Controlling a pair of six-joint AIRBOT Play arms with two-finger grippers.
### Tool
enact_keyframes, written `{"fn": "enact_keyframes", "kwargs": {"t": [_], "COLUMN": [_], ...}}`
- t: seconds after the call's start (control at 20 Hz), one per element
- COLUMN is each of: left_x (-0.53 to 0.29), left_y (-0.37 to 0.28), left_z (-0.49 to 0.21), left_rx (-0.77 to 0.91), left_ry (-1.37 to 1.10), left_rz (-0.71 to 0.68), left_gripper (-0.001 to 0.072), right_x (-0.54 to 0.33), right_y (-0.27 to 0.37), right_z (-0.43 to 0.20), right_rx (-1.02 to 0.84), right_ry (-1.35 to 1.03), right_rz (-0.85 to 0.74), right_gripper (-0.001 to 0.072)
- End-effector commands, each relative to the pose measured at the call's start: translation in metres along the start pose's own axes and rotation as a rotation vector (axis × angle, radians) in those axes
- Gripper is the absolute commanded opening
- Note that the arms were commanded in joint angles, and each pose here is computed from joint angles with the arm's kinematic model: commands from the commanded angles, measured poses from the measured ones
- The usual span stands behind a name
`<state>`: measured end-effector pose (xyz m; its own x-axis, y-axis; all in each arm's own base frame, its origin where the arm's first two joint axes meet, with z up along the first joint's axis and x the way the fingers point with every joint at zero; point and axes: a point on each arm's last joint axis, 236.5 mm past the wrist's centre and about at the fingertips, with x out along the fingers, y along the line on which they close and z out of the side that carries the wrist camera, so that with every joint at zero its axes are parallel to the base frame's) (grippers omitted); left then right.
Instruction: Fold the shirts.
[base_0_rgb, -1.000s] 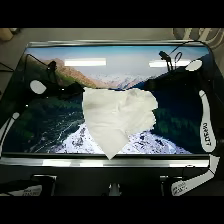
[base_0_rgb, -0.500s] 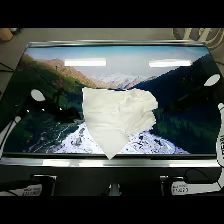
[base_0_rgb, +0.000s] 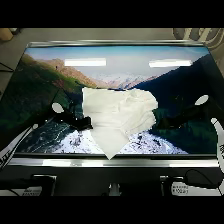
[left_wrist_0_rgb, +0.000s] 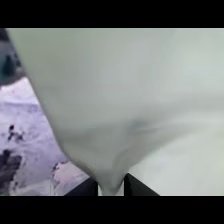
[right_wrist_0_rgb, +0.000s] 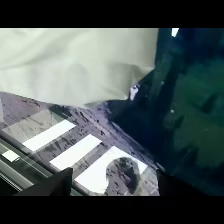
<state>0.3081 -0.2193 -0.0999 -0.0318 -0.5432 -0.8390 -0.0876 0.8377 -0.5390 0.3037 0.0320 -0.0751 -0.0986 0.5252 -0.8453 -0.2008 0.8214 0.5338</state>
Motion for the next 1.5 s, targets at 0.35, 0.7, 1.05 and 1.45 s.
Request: {"fn": "enact_keyframes", "kwargs": {"t": [0.35, 0.7, 1.05, 1.45], "left_x": [-0.024, -0.147, -0.531, -0.649], "left_y": [-0.033, -0.112, -0.3, -0.307], "left_z": [0.04, 0.106, 0.005, -0.174], "left_rx": [0.107, 0.346, 0.883, 1.004], "left_ry": [-0.156, -0.476, -1.356, -1.735], "left_rz": [-0.049, -0.137, -0.294, -0.354], "left_gripper": [0.003, 0.0029, 0.0029, 0.0029], "right_x": [0.05, 0.029, -0.379, -0.539], "right_y": [0.015, 0.04, 0.171, 0.341], "right_z": [0.049, 0.046, 0.1, -0.094], "right_rx": [0.081, -0.045, -0.588, -0.786], "right_ry": [-0.21, -0.151, -1.01, -1.595], "right_rz": [-0.032, -0.022, -0.803, -1.154], "right_gripper": [0.0565, 0.002, 0.002, 0.002]}}
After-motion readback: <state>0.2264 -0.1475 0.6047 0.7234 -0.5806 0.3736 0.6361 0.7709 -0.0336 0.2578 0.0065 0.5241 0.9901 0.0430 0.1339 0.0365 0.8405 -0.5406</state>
